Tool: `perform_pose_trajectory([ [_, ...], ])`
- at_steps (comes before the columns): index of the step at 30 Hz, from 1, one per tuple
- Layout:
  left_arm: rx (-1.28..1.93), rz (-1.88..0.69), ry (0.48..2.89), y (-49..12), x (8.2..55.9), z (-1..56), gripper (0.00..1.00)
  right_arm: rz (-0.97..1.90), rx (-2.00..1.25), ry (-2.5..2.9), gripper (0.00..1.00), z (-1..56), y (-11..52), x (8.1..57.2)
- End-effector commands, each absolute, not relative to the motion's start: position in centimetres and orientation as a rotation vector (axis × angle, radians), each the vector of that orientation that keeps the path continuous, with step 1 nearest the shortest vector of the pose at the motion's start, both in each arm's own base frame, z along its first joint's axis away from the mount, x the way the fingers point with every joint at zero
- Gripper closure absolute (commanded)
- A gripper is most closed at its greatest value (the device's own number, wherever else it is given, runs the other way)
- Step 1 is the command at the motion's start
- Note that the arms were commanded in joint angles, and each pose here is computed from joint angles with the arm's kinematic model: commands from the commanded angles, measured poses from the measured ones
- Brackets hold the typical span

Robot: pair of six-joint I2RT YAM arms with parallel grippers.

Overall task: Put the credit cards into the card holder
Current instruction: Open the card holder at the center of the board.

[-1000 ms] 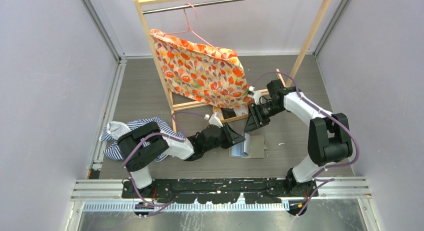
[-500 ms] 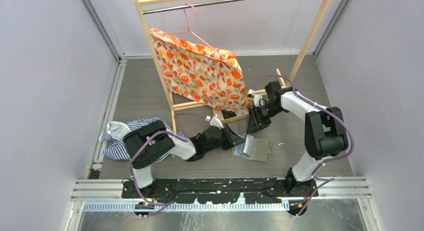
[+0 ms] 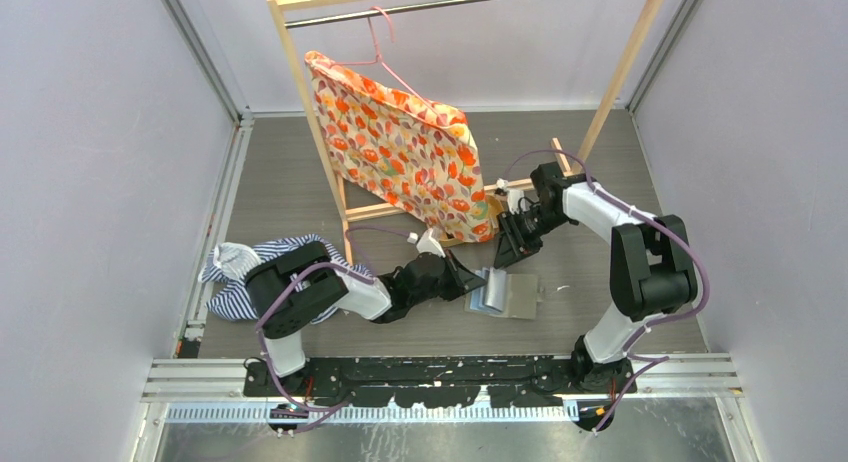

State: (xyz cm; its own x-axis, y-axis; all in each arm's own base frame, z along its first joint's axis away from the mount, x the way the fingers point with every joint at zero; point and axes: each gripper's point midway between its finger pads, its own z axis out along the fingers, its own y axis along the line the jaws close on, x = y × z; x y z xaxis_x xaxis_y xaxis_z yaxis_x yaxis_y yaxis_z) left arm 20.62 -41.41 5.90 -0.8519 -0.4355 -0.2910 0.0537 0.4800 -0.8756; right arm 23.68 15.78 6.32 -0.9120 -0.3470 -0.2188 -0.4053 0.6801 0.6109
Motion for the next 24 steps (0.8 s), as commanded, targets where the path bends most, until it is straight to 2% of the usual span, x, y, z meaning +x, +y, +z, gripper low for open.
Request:
perform_pose_trajectory([
  [1, -0.344, -1.243, 2.183, -39.8, 21.7, 7.7, 1.00, 1.107, -0.725, 2.597, 0.61, 10.4, 16.7, 24.1],
  [5, -0.341, -1.128, 2.194, -38.6, 21.6, 8.1, 1.00, 1.240, -0.707, 2.579, 0.61, 10.8, 17.7, 23.3],
  [11, -0.296, -1.126, 2.205, -39.8, 21.3, 8.6, 1.00, 1.488, -0.508, 2.586, 0.63, 10.9, 19.8, 23.5],
  [13, -0.295, -1.145, 2.205, -40.2, 21.3, 8.5, 1.00, 1.408, -0.453, 2.631, 0.66, 9.6, 19.5, 24.2],
  [16, -0.281, -1.190, 2.196, -40.9, 21.1, 8.8, 0.99, 1.137, -0.394, 2.760, 0.72, 6.6, 17.4, 25.4],
  [19, -0.270, -1.228, 2.185, -41.5, 21.0, 9.3, 0.95, 0.977, -0.389, 2.854, 0.78, 5.0, 15.8, 25.7],
  [24, -0.253, -1.285, 2.172, -42.4, 20.9, 9.9, 0.91, 0.810, -0.423, 2.893, 0.81, 4.1, 14.1, 26.1],
])
